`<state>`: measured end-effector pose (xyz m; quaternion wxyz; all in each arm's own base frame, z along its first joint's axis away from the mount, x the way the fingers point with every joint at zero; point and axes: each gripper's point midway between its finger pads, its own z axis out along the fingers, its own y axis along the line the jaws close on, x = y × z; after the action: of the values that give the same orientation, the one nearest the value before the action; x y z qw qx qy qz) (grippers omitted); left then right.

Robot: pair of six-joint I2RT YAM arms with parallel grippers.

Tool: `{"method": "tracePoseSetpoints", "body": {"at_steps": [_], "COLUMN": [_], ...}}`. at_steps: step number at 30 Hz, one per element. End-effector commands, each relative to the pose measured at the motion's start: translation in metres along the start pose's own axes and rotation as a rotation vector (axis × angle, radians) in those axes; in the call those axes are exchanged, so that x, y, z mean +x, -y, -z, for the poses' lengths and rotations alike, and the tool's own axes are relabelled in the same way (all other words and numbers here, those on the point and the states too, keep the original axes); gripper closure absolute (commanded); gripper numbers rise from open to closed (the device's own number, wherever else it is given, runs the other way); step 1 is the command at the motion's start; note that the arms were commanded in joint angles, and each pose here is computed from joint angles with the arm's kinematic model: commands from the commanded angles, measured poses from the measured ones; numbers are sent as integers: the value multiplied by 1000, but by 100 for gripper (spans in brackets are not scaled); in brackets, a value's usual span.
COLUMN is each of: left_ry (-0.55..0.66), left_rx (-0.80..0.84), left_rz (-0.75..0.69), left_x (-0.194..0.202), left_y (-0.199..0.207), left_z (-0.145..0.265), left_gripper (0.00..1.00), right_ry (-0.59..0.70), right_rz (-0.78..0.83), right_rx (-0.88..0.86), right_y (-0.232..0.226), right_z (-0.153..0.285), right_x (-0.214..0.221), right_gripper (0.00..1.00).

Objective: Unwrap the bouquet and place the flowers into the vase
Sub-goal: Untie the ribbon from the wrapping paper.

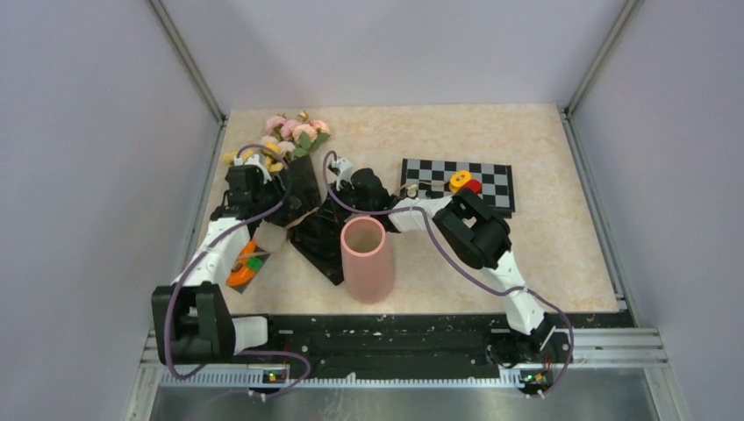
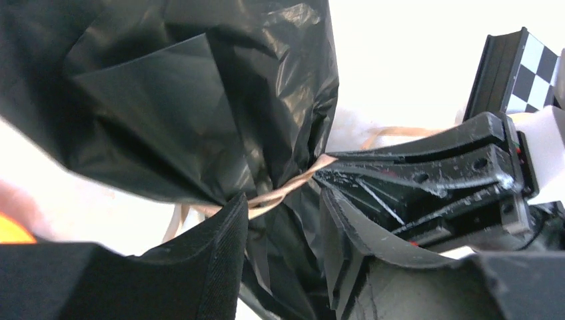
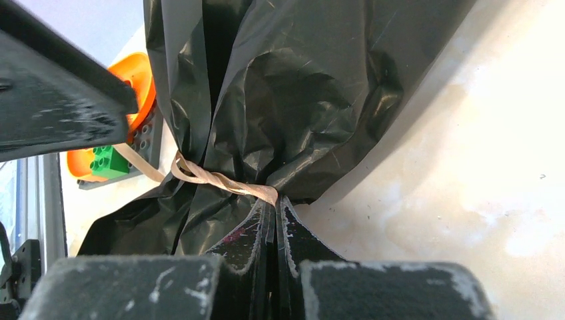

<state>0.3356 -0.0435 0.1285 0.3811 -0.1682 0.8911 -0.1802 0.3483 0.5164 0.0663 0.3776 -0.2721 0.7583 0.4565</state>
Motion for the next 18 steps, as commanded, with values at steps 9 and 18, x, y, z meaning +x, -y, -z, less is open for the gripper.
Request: {"method": "tracePoseSetpoints", "body": {"at_steps": [9,18], "left_ry": [-23,-88], "left_rx": [141,122], "left_rz": [-55,-31], "left_x": [-13,17], "left_y": [21,11], "left_z": [-39,-47], "left_gripper": [55,57], "right_ry": [68,73], "right_rz": [39,23], "right_rx": [-78,-83], "right_y": [-25,-24], "right_z": [10,7], "right_x": [-44,-45], "right_gripper": [100,100]}}
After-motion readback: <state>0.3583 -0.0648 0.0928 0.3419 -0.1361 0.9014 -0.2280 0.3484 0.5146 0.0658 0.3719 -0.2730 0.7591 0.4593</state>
